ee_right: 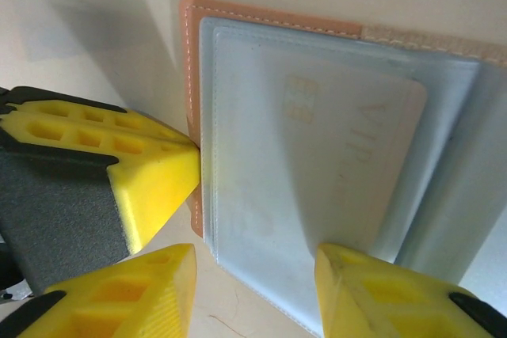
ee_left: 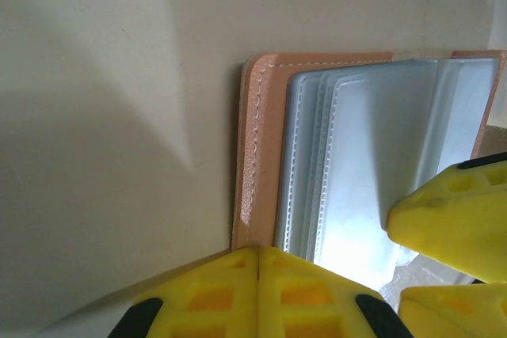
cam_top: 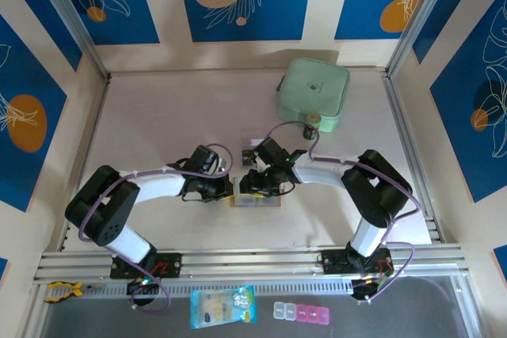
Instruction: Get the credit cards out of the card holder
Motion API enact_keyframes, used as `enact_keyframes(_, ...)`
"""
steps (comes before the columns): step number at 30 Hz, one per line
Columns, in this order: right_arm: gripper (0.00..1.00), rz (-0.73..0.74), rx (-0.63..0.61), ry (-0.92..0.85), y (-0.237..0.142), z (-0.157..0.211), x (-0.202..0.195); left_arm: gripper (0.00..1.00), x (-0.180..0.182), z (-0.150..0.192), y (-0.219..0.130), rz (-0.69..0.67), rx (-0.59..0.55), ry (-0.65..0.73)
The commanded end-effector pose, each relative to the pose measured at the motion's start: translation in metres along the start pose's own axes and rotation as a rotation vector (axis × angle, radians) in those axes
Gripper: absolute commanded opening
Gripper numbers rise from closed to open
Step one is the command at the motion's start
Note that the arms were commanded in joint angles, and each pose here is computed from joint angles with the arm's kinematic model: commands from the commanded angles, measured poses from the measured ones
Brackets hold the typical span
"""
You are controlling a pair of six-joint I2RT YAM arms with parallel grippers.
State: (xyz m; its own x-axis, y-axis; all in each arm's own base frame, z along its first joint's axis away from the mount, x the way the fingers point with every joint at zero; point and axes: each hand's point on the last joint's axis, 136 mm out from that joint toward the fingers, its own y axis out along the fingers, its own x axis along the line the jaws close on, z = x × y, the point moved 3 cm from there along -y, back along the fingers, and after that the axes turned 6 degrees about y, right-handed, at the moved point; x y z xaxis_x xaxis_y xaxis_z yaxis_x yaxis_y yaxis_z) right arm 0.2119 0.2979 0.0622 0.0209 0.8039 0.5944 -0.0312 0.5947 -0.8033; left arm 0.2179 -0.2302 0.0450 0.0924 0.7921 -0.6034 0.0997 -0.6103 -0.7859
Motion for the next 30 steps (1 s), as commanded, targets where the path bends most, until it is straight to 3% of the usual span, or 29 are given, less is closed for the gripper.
enact_keyframes(1, 0.44, 0.048, 0.008, 0.015, 0.000, 0.001, -0.003, 0.00, 0.008, 0.011, 0.005, -0.027, 0.038, 0.001)
enact_keyframes(11, 0.43, 0.051, 0.004, 0.015, -0.007, 0.003, -0.013, 0.00, 0.007, 0.010, 0.004, -0.031, 0.038, 0.003)
enact_keyframes(30, 0.37, -0.109, 0.033, 0.045, -0.008, 0.003, -0.020, 0.00, -0.020, -0.009, -0.018, -0.006, -0.036, 0.041)
